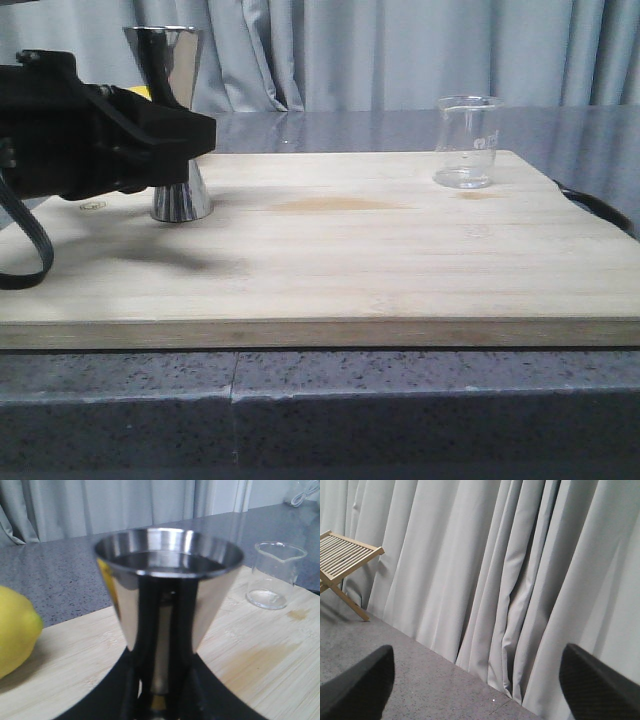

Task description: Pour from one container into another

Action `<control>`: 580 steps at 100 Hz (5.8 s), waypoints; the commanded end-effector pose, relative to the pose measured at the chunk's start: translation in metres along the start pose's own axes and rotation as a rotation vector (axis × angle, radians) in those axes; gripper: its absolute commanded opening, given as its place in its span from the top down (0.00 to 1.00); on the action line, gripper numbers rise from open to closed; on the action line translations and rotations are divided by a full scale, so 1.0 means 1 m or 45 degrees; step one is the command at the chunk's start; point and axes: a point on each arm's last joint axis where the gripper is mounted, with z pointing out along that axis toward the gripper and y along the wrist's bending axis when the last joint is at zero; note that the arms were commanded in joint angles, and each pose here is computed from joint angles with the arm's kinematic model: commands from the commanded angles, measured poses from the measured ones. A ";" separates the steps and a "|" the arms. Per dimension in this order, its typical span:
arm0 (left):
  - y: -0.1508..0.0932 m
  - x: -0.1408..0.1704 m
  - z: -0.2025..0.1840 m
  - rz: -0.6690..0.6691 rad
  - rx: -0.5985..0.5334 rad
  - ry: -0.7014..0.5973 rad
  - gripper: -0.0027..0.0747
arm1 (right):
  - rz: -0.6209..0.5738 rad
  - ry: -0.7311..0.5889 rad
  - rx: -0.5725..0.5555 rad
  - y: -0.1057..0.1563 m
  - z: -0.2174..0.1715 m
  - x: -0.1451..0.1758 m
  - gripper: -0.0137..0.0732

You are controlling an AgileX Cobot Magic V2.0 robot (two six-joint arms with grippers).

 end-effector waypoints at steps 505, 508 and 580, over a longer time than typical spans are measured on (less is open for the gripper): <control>-0.026 -0.064 -0.230 0.318 -0.240 -0.361 0.98 | -0.360 0.050 0.838 0.079 -0.206 -0.025 0.93; -0.026 -0.064 -0.229 0.326 -0.238 -0.363 0.98 | -0.360 0.052 0.839 0.079 -0.206 -0.025 0.93; -0.027 -0.066 -0.229 0.355 -0.228 -0.390 0.98 | -0.361 0.050 0.837 0.079 -0.206 -0.026 0.93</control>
